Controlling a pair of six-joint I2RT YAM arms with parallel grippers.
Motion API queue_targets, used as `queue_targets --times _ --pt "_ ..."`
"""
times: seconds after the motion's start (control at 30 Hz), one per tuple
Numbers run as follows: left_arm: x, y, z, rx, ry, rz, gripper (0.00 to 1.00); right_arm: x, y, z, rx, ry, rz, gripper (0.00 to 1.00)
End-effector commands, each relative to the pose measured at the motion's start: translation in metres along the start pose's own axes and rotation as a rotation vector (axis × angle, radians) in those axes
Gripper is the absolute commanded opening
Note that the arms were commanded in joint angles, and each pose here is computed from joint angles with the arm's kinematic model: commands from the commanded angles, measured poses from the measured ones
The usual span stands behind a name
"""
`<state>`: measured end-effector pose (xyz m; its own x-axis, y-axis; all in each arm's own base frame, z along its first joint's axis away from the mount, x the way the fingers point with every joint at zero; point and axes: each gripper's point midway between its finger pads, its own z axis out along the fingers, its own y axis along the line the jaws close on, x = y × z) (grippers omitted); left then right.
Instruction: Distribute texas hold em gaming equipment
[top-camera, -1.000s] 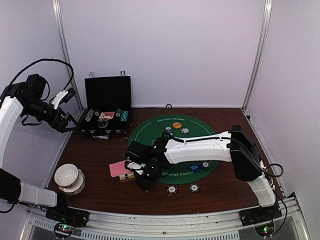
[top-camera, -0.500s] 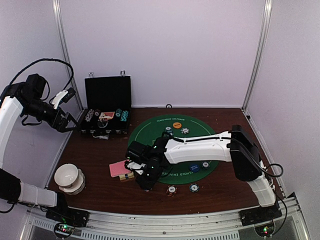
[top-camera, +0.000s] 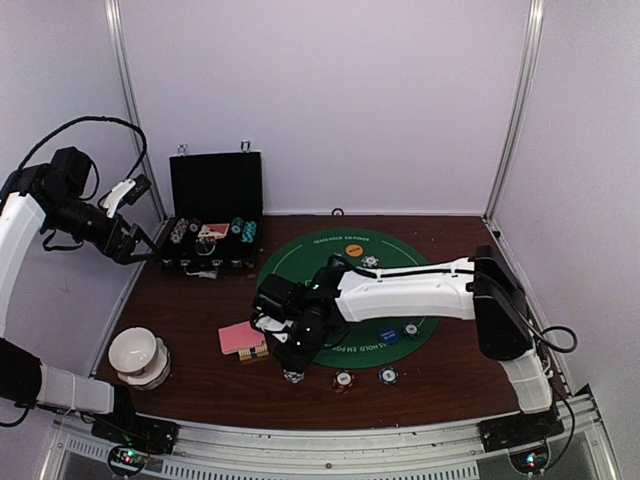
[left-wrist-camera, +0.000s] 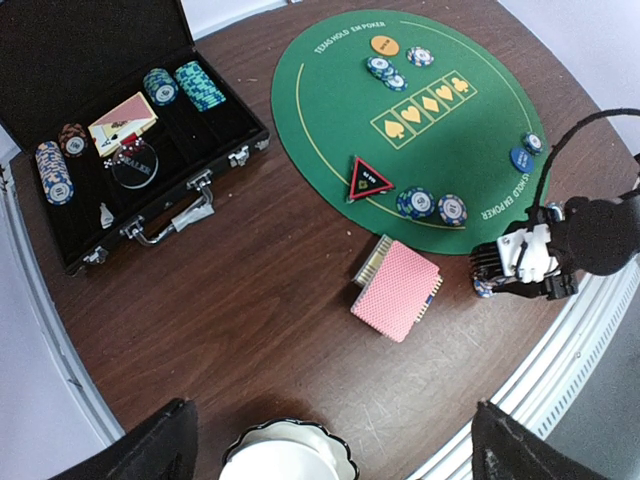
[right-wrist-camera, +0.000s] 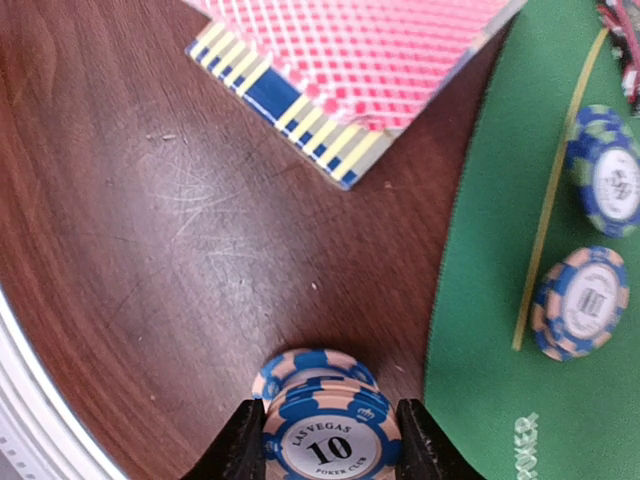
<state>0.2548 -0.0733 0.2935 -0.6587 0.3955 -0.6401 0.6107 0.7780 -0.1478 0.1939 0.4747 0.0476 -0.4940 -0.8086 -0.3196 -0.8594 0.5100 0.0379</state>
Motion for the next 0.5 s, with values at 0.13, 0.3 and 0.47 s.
queue_targets --times 0.13,0.3,0.47 --pt "-0.008 -0.004 -0.011 -0.012 -0.036 0.032 0.98 -0.007 -0.039 -0.076 0.045 -0.116 0.095 0.03" --pt "-0.008 -0.004 -0.012 -0.012 -0.038 0.033 0.98 0.028 -0.083 -0.075 0.093 -0.074 0.212 0.02" --pt "-0.008 -0.005 -0.011 -0.005 -0.038 0.032 0.97 0.081 -0.117 -0.055 0.131 0.014 0.318 0.01"
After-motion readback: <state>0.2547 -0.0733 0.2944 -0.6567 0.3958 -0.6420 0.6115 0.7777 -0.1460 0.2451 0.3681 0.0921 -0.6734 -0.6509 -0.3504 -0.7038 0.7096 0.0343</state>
